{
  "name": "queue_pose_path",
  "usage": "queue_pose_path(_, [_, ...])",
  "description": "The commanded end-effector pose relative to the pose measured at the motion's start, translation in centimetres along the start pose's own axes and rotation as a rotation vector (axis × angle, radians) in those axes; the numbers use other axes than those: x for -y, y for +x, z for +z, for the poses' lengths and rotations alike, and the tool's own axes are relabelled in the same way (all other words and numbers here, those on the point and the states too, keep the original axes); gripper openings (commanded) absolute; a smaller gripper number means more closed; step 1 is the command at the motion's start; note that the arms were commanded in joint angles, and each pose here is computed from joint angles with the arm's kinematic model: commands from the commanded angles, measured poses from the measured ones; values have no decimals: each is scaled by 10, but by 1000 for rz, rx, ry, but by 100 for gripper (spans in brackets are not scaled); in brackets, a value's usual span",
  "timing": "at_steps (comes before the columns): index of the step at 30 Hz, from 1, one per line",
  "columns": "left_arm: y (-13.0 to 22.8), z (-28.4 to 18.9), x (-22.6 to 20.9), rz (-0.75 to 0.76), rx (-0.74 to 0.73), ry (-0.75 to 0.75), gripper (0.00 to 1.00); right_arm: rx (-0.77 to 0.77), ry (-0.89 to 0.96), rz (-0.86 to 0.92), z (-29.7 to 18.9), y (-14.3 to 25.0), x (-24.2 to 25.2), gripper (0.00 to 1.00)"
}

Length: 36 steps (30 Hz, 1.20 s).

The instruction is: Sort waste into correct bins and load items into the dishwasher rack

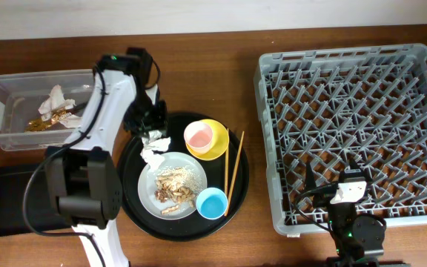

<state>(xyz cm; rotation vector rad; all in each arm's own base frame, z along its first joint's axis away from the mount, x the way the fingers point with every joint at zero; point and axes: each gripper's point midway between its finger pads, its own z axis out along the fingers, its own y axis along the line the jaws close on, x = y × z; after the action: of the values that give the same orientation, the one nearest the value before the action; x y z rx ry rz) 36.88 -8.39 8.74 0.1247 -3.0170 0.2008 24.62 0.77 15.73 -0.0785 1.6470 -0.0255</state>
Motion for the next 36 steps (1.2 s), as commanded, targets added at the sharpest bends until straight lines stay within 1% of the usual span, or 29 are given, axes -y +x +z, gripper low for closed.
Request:
queue_pose_path(1, [11, 22, -24, -31, -16, -92, 45, -5, 12, -6, 0, 3, 2, 98])
queue_pose_path(9, [3, 50, -46, -34, 37, -191, 45, -5, 12, -6, 0, 3, 2, 98])
queue_pose_path(12, [13, 63, -50, -33, 8, -197, 45, -5, 12, -6, 0, 3, 2, 98])
queue_pose_path(13, [15, 66, -50, -34, 3, -199, 42, -5, 12, -6, 0, 3, 2, 98])
queue_pose_path(14, [17, 68, -51, -34, -3, -200, 20, -5, 12, -6, 0, 3, 2, 98])
queue_pose_path(16, [16, 67, -51, -34, 1, -199, 1, -5, 12, -6, 0, 3, 2, 98])
queue_pose_path(19, [7, 55, -46, -34, 33, -184, 0, -5, 12, -6, 0, 3, 2, 98])
queue_pose_path(21, [-5, 35, -41, -36, 77, -168, 0, -5, 12, -6, 0, 3, 2, 98])
queue_pose_path(24, [-31, -13, -33, -50, 206, -136, 0, -5, 12, -6, 0, 3, 2, 98])
queue_pose_path(26, [-54, -57, -34, -71, 343, -110, 0, -5, 12, -6, 0, 3, 2, 98])
queue_pose_path(27, [-65, -75, -40, -108, 407, -115, 0, -5, 12, -6, 0, 3, 2, 98])
queue_pose_path(28, [-75, -98, -50, -171, 484, -127, 0, -5, 12, -6, 0, 3, 2, 98])
queue_pose_path(30, [-88, -129, -76, -298, 591, -168, 0, -5, 12, -6, 0, 3, 2, 98])
queue_pose_path(32, [-94, -151, -113, -485, 677, -217, 0, -5, 12, -6, 0, 3, 2, 98])
queue_pose_path(34, [-95, -160, -149, -659, 725, -227, 0, -5, 12, -6, 0, 3, 2, 98])
queue_pose_path(36, [-93, -160, -175, -763, 730, -214, 0, -5, 12, -6, 0, 3, 2, 98])
